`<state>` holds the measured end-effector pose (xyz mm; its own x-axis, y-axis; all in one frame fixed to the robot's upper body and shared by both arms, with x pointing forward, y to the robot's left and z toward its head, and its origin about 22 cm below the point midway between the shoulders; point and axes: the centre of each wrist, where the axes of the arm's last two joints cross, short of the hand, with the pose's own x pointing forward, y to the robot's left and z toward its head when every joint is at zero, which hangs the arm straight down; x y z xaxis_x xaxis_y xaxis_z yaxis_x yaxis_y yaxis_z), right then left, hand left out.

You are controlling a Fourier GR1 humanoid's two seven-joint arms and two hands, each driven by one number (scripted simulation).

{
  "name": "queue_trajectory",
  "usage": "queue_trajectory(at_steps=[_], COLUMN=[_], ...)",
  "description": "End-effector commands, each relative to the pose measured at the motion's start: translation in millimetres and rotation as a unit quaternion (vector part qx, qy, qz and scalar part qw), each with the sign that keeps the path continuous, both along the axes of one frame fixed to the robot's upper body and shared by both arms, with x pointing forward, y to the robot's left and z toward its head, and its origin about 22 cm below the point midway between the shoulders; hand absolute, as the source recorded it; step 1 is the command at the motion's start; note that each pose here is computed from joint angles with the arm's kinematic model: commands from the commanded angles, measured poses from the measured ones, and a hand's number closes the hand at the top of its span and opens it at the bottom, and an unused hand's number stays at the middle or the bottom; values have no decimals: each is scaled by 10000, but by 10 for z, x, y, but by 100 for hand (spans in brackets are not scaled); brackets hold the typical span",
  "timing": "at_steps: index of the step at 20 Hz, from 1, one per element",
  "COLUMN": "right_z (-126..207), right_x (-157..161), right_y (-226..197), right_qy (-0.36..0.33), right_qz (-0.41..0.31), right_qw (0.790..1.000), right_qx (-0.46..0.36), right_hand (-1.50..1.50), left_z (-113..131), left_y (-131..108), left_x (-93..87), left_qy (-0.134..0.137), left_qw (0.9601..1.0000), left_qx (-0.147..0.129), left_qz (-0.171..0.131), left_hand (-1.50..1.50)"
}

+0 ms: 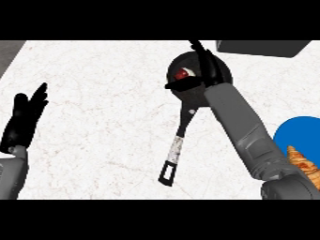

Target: Pick the cupcake from the plate and place it in the pan

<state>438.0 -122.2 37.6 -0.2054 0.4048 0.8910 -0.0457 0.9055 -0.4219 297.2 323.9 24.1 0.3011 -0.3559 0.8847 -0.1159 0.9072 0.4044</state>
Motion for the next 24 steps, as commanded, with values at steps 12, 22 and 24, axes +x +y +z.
queue_trajectory(at_steps=[12,22,24], right_z=[501,571,620], right_x=[118,-331,-433], right_y=[-1765,-2958,-3156], right_qy=[-161,12,60], right_qz=[-1069,-782,-718], right_qw=[9911,9937,9952], right_qx=[772,799,657], right_hand=[-150,-150,-150], left_z=[-113,14,-78], left_y=[68,278,217], left_x=[-150,-88,-240], left_qy=[111,31,124], left_qw=[9996,9996,9994], left_qx=[-15,-23,68], left_qz=[271,277,328], left_hand=[0,0,0])
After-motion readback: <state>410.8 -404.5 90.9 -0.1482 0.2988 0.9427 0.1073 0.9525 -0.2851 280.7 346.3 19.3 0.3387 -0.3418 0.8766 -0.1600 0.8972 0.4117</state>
